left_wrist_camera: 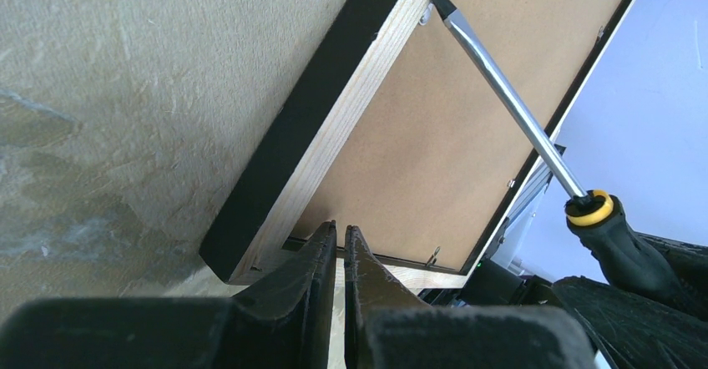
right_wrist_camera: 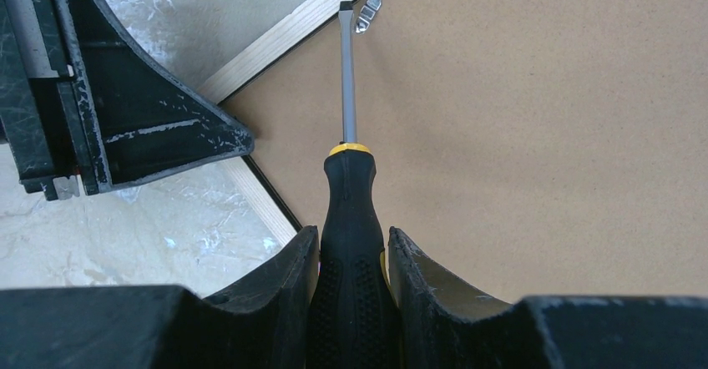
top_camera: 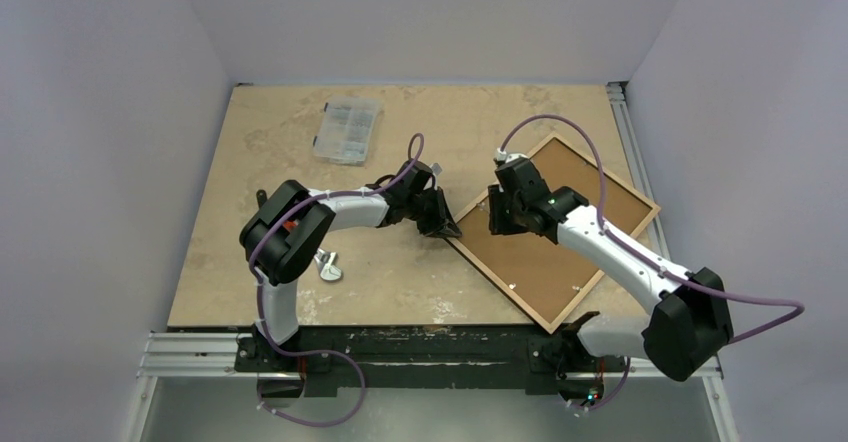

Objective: Take the photo out of the frame

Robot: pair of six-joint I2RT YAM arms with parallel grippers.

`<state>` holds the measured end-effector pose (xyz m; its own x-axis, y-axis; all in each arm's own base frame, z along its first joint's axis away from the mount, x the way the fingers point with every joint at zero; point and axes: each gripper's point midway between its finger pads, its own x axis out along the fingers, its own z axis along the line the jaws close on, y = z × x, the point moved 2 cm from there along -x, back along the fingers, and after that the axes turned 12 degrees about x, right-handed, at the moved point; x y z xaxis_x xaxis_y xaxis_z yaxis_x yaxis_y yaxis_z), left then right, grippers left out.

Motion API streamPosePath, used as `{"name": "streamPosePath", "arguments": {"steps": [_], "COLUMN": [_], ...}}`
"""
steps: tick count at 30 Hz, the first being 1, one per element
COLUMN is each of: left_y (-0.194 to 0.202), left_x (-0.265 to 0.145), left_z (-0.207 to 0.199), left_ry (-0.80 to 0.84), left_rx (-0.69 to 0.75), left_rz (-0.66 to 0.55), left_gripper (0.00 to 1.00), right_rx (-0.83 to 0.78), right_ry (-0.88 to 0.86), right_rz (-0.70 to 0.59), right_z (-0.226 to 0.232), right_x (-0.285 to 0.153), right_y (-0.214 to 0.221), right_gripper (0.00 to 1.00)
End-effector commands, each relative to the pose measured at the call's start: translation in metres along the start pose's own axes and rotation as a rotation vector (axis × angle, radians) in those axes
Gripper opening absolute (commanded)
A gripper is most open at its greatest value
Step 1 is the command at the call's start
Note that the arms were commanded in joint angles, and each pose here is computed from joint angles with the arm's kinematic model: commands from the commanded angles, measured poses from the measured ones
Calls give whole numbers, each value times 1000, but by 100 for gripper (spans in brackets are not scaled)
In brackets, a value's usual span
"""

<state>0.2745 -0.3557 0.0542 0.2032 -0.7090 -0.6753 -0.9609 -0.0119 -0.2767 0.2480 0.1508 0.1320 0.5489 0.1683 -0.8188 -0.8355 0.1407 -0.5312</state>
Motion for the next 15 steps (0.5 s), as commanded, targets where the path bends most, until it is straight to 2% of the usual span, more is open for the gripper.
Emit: {"name": "streamPosePath", "arguments": {"steps": [1, 15], "left_y": [-1, 0], "left_x": [-6, -6], "left_z": [0, 1], "left_ry": [-19, -19], "left_rx": [1, 4], "left_rz": [1, 2], "left_gripper": [7, 7], "right_rx": [32, 33], "right_ry": [-55, 11], "right_rz": [-12, 22], "right_z": [8, -6], "right_x": [-6, -2], "right_y": [-2, 9], "right_gripper": [0, 0]}}
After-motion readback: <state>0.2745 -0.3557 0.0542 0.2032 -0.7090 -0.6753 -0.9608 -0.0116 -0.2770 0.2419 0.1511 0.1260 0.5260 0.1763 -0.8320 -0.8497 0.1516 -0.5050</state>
